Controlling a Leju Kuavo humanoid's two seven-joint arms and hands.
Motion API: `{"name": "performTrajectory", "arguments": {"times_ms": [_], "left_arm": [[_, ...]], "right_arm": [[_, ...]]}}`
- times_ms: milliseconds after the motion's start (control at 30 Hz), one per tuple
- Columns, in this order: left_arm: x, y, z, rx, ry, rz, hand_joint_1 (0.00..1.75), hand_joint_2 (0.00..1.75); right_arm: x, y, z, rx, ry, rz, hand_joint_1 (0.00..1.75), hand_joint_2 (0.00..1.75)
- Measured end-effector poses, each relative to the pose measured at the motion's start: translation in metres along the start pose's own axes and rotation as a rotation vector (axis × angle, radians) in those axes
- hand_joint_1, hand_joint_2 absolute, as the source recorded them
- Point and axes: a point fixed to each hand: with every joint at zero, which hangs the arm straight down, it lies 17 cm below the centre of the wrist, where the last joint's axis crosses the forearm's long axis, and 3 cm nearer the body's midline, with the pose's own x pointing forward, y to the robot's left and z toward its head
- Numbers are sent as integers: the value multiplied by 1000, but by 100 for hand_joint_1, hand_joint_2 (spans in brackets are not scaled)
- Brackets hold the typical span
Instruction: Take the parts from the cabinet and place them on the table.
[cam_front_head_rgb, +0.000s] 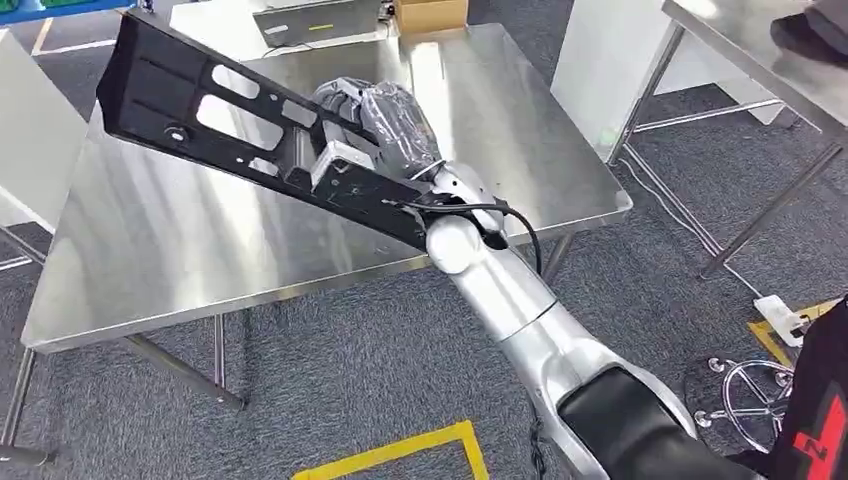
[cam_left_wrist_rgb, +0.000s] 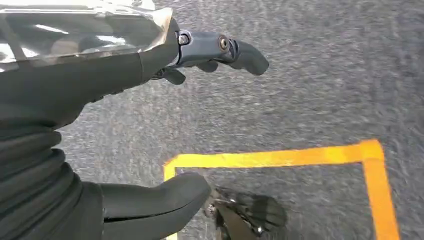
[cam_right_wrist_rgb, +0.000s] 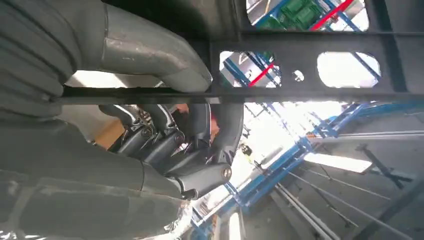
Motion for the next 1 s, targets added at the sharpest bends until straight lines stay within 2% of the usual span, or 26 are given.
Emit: {"name": "performTrajectory", "arguments": {"times_ms": [433, 667, 1000], "left_arm": [[-1, 2, 0, 1, 1, -4, 0, 175], [-2, 3, 0, 7, 4, -7, 0, 175], [0, 3, -1, 12, 1, -8, 0, 175]], "right_arm": [[0, 3, 0, 15, -1, 16, 175, 175], [1, 17, 7, 43, 3, 20, 175, 175], [9, 19, 0, 46, -11, 21, 175, 175]]}}
